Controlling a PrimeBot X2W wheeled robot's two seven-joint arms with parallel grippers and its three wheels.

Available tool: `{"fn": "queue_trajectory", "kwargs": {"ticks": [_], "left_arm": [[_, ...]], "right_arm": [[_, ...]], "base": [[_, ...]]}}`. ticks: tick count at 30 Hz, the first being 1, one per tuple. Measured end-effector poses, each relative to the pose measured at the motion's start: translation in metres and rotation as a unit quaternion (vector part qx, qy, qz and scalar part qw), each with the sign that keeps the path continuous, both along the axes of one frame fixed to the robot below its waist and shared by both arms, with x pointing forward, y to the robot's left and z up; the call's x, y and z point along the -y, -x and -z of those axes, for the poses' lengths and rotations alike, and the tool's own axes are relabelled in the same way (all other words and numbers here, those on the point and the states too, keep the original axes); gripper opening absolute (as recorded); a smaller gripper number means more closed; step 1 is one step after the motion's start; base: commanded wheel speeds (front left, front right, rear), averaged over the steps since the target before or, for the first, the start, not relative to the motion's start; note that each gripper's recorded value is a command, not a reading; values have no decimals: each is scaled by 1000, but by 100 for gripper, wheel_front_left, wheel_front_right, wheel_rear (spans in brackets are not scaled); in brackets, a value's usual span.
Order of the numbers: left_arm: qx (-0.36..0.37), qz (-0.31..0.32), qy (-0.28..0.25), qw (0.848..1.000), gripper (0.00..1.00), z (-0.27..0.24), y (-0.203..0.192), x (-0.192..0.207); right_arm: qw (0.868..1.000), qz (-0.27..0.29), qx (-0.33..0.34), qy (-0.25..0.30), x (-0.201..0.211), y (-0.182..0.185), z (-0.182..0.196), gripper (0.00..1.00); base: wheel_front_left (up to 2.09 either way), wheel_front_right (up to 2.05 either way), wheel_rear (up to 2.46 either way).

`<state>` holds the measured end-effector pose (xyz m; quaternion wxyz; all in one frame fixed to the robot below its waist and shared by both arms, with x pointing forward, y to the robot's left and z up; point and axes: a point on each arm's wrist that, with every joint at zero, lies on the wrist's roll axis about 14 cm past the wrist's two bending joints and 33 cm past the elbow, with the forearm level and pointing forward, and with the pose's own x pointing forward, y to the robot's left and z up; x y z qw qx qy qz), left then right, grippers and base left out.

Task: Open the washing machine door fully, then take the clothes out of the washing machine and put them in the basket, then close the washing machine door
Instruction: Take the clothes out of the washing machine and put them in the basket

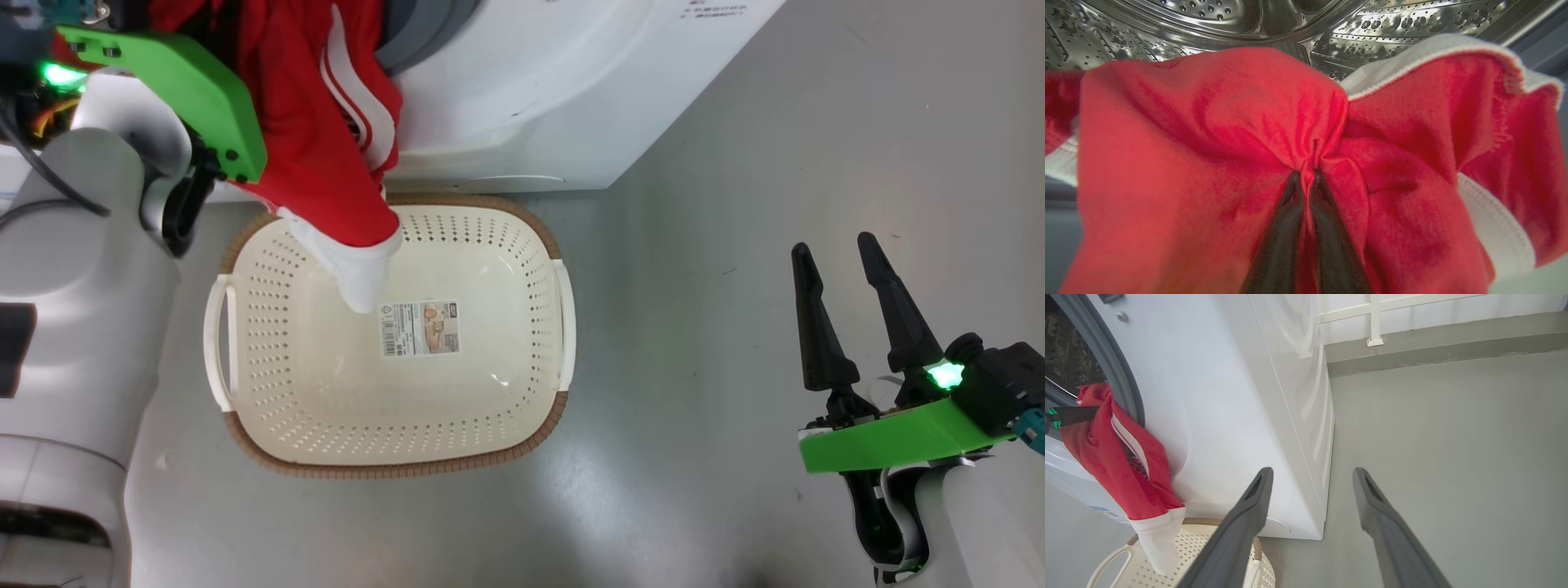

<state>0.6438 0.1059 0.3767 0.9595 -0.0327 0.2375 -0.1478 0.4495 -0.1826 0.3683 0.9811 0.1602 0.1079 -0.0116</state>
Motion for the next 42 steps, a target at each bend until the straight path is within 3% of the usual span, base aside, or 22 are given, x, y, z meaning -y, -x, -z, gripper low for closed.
{"fn": "queue_trajectory", "kwargs": {"ticks": [5, 11, 18, 23, 42], "left_arm": [[17, -9, 9, 1000, 0, -6, 0, -3], [94, -31, 49, 994, 0, -40, -4, -7], [130, -48, 91, 986, 0, -56, 12, -12], [191, -71, 134, 970, 0, -92, 22, -26], [331, -109, 199, 916, 0, -170, 94, -44]], "right_arm": [[1000, -2, 4, -1, -2, -1, -3, 100], [1000, -6, 15, -5, -6, -4, -11, 100], [1000, -11, 24, -7, -10, -5, -18, 100], [999, -17, 28, -7, -14, -4, -21, 100], [999, -33, 39, -11, -27, -3, -30, 100]], "base": [[0, 0, 0], [0, 0, 0], [0, 0, 0], [0, 0, 0], [0, 0, 0]]}}
